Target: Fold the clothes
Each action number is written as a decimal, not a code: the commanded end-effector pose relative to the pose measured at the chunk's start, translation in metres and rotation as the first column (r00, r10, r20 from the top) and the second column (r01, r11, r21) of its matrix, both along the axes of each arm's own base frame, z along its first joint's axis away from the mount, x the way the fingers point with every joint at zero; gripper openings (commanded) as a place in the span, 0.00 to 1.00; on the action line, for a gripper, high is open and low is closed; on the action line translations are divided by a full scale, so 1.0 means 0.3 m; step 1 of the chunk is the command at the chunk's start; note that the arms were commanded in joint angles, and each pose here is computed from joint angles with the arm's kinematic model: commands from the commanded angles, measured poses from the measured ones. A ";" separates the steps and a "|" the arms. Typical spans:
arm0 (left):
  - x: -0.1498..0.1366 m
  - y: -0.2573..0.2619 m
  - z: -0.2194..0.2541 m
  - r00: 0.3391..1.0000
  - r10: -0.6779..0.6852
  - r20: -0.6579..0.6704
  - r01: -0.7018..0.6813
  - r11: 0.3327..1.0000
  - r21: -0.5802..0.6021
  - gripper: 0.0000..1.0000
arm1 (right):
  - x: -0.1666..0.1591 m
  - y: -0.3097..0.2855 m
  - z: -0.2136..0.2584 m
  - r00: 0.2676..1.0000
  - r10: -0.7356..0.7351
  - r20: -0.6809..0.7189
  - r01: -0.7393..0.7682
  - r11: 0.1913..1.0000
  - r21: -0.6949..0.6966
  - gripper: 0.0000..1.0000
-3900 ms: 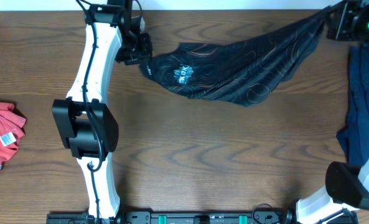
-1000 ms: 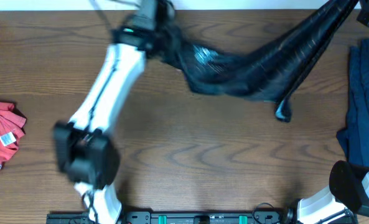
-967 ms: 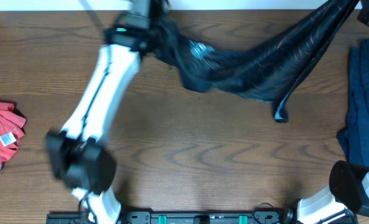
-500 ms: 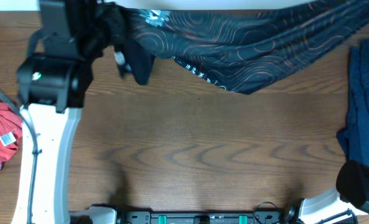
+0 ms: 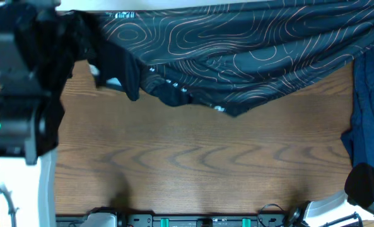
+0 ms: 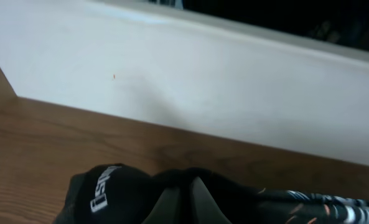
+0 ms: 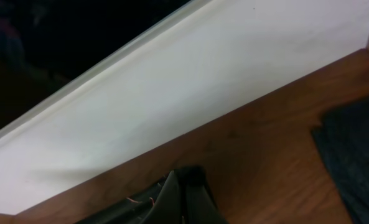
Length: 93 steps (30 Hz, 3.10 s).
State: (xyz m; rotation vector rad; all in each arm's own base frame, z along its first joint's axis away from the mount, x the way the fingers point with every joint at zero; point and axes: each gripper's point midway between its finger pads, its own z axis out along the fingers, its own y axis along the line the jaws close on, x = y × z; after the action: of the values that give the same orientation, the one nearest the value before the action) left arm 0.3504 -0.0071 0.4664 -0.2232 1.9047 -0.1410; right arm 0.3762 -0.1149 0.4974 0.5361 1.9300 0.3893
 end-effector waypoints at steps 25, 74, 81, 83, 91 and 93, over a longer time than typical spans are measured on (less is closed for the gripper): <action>-0.184 0.010 0.014 1.000 -0.013 -0.025 0.014 1.000 0.012 0.06 | -0.222 0.048 -0.079 0.978 -0.100 -0.181 0.105 0.994 0.016 0.01; 0.474 -0.158 -0.922 0.770 -0.162 -0.618 0.140 0.987 -0.085 0.06 | 0.414 -0.017 -1.020 0.733 0.163 -0.661 -0.101 0.986 0.131 0.67; 0.489 -0.157 -0.913 0.783 -0.163 -0.601 0.146 0.986 -0.077 0.06 | 0.260 0.262 -1.137 0.481 0.434 -0.762 -0.314 0.897 0.312 0.75; 0.492 -0.157 -0.910 0.786 -0.163 -0.597 0.147 0.986 -0.076 0.06 | 0.228 0.355 -1.212 0.394 0.476 -0.786 -0.335 0.871 0.360 0.68; 0.492 -0.157 -0.911 0.785 -0.166 -0.597 0.155 0.985 -0.070 0.06 | 0.197 0.539 -1.354 0.288 0.497 -0.818 -0.350 0.850 0.393 0.49; 0.493 -0.157 -0.910 0.786 -0.166 -0.596 0.155 0.985 -0.070 0.06 | 0.187 0.539 -1.358 0.276 0.496 -0.823 -0.341 0.852 0.398 0.49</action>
State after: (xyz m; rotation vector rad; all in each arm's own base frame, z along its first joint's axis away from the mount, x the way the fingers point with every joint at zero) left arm 0.4960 -0.0543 0.1914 -0.1473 2.5752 -0.2339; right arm 0.4320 0.0536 0.0860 0.2412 3.2270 0.6629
